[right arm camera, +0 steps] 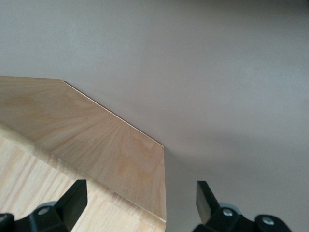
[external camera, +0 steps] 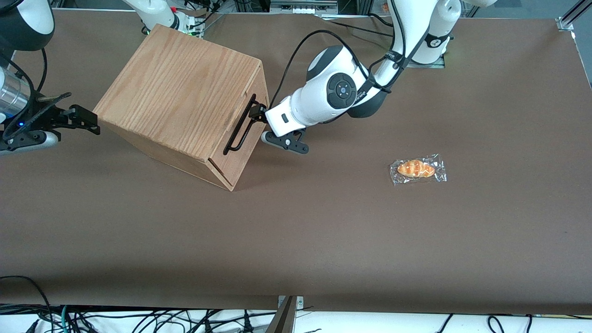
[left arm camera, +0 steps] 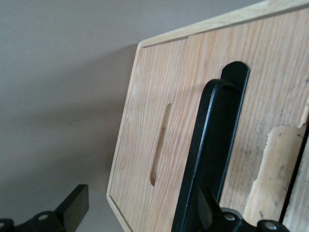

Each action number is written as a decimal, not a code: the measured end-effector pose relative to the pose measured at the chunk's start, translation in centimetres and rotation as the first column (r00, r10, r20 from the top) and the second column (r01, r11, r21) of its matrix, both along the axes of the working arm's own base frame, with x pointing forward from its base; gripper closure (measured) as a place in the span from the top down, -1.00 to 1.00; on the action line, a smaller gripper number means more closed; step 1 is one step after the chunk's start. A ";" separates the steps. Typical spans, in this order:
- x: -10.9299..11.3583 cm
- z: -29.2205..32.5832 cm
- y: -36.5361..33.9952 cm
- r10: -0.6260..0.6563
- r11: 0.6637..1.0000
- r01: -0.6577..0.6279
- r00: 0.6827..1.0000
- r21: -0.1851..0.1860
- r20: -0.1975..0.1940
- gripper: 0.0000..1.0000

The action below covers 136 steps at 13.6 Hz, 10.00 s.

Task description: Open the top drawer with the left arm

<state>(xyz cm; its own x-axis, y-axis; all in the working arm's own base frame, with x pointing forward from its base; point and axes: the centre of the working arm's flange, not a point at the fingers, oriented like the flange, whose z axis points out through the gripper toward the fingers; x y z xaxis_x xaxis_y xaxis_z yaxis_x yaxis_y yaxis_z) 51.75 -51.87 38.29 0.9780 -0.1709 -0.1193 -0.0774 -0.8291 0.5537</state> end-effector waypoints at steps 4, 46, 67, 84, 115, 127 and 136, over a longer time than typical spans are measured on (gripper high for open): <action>-1.0 -0.7 -1.1 0.005 1.000 -0.004 1.000 0.009 -0.018 1.00; 7.0 -1.9 7.4 0.137 0.987 -0.139 0.990 0.086 0.035 1.00; 10.2 0.4 12.2 0.192 0.976 -0.193 0.981 0.103 0.020 1.00; 16.5 8.0 37.1 0.320 0.894 -0.288 0.947 0.342 -0.039 1.00; 2.4 22.5 53.1 -0.115 0.850 0.013 0.980 0.527 0.160 1.00; 1.9 22.9 52.5 -0.125 0.849 0.025 0.980 0.528 0.155 1.00; 2.3 22.0 52.7 -0.122 0.849 0.031 0.983 0.527 0.138 1.00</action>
<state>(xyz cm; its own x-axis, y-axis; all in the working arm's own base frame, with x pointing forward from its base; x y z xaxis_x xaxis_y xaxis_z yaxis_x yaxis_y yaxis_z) 54.03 0.83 60.30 0.9776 -0.2030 -0.0555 -0.2023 -0.9792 0.0168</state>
